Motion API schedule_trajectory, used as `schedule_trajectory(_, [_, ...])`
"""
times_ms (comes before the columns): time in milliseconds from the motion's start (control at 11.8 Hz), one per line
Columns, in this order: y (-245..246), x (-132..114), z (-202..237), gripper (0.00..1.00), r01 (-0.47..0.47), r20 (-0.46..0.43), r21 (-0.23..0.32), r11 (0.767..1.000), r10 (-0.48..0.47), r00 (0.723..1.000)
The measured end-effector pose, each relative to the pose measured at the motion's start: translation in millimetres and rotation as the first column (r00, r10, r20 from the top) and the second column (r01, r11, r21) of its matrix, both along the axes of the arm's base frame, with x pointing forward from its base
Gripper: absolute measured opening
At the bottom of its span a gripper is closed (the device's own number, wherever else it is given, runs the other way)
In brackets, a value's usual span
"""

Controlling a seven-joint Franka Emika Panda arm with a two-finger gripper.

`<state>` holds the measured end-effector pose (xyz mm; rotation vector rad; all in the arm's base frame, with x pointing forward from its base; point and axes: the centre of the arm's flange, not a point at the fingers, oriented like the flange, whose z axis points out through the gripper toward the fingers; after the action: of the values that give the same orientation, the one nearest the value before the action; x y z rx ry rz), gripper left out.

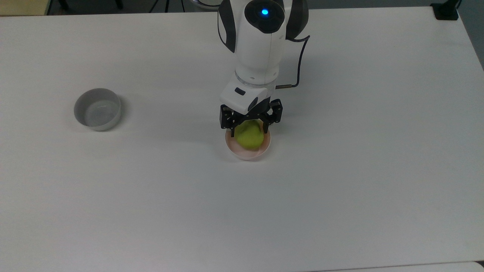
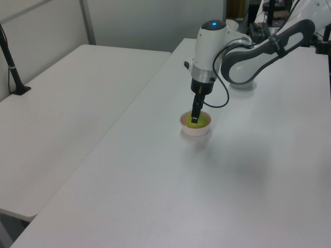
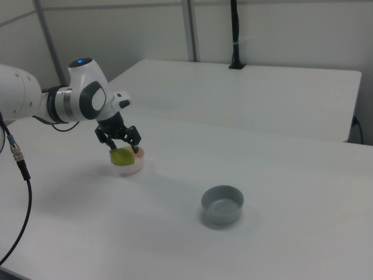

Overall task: Place the pear in the bowl
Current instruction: 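Open the gripper to release the pear into the pink bowl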

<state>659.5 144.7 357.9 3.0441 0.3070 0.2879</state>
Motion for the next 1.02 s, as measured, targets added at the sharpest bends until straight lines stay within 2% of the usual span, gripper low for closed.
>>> schedule_trajectory(254, [0,0,0,0.95,0.011,0.001,0.002,1.000,-0.011,1.000])
schedule_trajectory(763, [0,0,1,0.95,0.013,0.003,0.003,1.000,-0.013,1.000])
schedule_trajectory(1017, [-3,0,25,0.97,0.028,-0.027,-0.015,0.999,-0.029,0.999])
